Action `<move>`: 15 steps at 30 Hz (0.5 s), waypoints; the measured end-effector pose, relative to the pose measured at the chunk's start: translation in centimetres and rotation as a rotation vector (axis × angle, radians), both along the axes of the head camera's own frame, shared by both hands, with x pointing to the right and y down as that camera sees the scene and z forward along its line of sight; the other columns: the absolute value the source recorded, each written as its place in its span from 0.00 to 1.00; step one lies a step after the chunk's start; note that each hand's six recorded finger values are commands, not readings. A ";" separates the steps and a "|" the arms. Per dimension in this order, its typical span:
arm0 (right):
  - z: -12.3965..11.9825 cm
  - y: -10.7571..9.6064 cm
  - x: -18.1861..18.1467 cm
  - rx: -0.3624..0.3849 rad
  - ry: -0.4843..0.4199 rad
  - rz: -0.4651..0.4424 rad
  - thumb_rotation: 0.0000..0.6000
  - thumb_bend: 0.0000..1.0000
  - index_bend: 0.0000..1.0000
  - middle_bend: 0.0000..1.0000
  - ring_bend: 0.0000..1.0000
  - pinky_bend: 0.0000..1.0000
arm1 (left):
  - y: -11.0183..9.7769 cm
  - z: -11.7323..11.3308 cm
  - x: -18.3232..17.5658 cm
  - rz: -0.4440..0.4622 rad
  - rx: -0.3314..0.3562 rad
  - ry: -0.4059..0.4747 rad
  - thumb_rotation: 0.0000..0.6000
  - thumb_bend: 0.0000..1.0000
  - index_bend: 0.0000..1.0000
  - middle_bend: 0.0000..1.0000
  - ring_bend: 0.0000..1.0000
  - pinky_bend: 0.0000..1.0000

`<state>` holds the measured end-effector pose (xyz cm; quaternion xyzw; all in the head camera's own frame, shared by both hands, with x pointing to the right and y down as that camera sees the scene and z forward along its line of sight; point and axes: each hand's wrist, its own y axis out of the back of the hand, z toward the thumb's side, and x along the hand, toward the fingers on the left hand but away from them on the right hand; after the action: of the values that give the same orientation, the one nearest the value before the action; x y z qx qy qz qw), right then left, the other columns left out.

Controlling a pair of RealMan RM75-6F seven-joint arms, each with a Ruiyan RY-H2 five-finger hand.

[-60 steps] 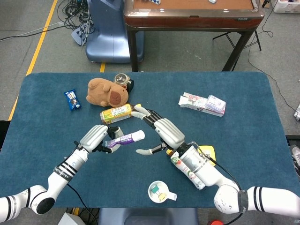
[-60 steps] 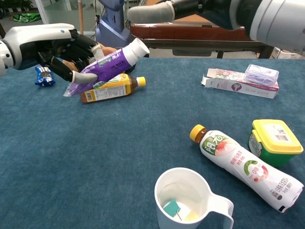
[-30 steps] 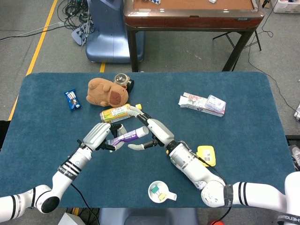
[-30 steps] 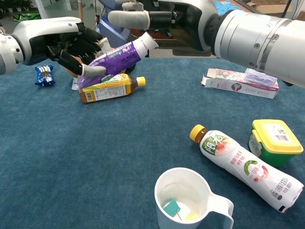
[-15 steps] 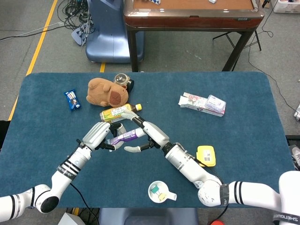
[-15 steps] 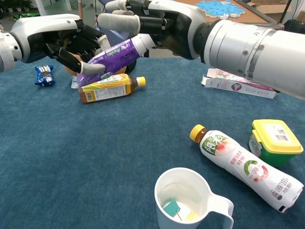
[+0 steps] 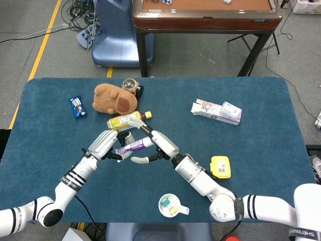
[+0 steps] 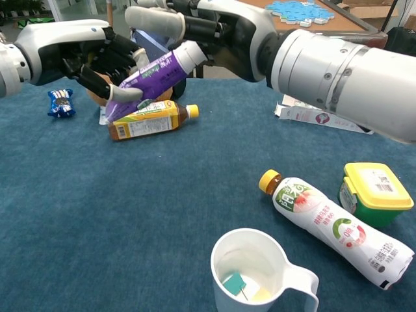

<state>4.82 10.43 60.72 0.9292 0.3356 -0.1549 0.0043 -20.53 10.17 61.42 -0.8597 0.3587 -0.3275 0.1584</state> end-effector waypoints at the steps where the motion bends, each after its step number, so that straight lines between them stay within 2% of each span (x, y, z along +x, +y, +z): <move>1: 0.0 0.0 -0.1 0.001 -0.002 0.001 0.69 0.00 0.00 0.00 0.00 0.00 | 0.0 0.0 0.0 -0.001 -0.001 0.001 1.00 0.44 0.57 0.70 0.56 0.43; 15: 0.2 0.2 -0.2 0.014 -0.018 0.003 0.67 0.00 0.00 0.00 0.00 0.00 | -0.4 0.0 -0.3 -0.009 -0.004 -0.004 1.00 0.44 0.57 0.70 0.56 0.43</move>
<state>4.61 10.67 60.91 0.9300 0.3381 -0.1441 0.0011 -20.82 9.75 61.39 -0.8578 0.3613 -0.3306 0.1558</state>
